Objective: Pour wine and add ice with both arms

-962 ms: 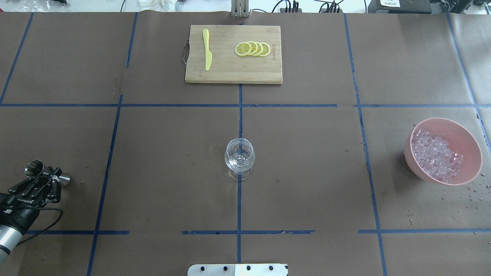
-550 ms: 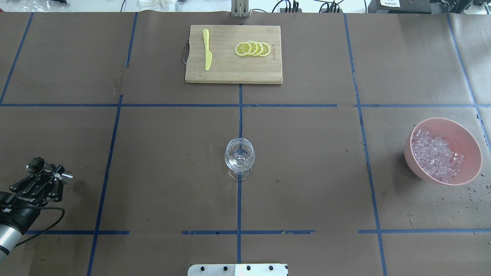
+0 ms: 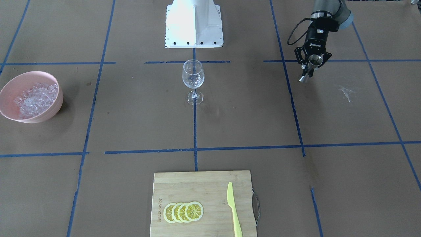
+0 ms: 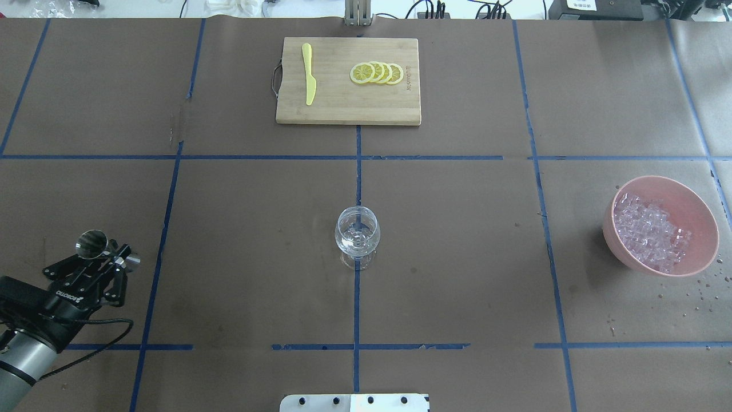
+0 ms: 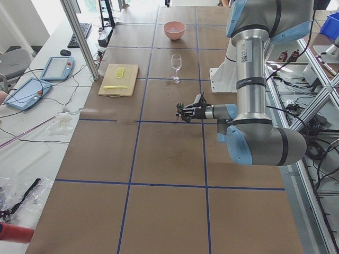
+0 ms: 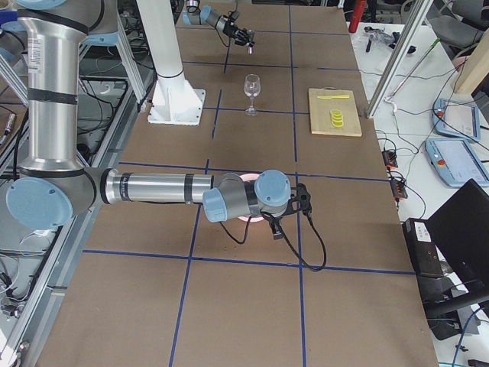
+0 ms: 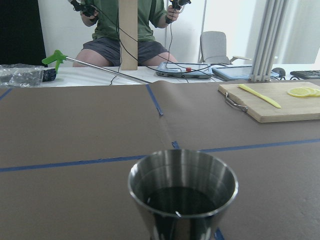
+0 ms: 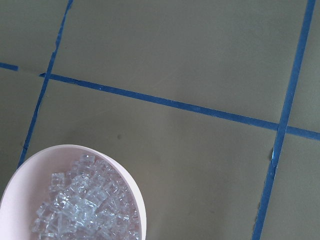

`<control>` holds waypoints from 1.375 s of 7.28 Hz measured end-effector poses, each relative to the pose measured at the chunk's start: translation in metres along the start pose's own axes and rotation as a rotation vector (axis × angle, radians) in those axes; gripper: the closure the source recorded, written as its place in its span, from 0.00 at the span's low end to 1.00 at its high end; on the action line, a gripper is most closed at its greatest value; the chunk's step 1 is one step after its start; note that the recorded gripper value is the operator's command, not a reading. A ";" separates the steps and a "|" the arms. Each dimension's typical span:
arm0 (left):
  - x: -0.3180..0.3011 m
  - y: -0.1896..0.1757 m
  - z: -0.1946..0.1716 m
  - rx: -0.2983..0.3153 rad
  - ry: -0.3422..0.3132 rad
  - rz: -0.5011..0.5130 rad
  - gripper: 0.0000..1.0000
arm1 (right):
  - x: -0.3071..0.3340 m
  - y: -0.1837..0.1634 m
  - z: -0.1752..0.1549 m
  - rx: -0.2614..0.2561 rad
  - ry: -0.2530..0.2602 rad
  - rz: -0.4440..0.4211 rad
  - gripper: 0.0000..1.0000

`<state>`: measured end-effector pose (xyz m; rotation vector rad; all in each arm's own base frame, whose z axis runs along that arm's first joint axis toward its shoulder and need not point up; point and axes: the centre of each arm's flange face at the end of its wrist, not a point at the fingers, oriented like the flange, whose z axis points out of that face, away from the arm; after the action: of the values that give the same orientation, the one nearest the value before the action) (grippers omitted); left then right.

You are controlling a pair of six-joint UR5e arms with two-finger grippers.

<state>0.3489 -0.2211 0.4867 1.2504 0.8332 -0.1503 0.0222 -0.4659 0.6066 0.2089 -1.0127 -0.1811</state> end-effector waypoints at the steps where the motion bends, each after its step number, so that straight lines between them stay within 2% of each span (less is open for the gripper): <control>1: 0.030 -0.011 0.007 0.019 0.024 0.018 1.00 | 0.000 0.000 0.000 0.000 0.000 -0.001 0.00; 4: 0.111 -0.042 0.023 0.050 0.100 0.079 1.00 | -0.001 -0.001 0.000 0.001 0.000 -0.002 0.00; 6: 0.168 -0.064 0.036 0.054 0.114 0.111 1.00 | 0.000 -0.001 0.000 0.000 0.000 -0.001 0.00; 8: 0.220 -0.085 0.054 0.018 0.118 0.169 1.00 | 0.002 0.000 0.001 -0.002 0.001 0.002 0.00; 10: 0.234 -0.105 0.074 -0.032 0.134 0.234 1.00 | 0.002 0.000 0.001 -0.002 0.000 0.004 0.00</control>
<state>0.4932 -0.2449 0.2640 1.3277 0.7937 0.1362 0.0222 -0.4665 0.6088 0.2052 -1.0123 -0.1789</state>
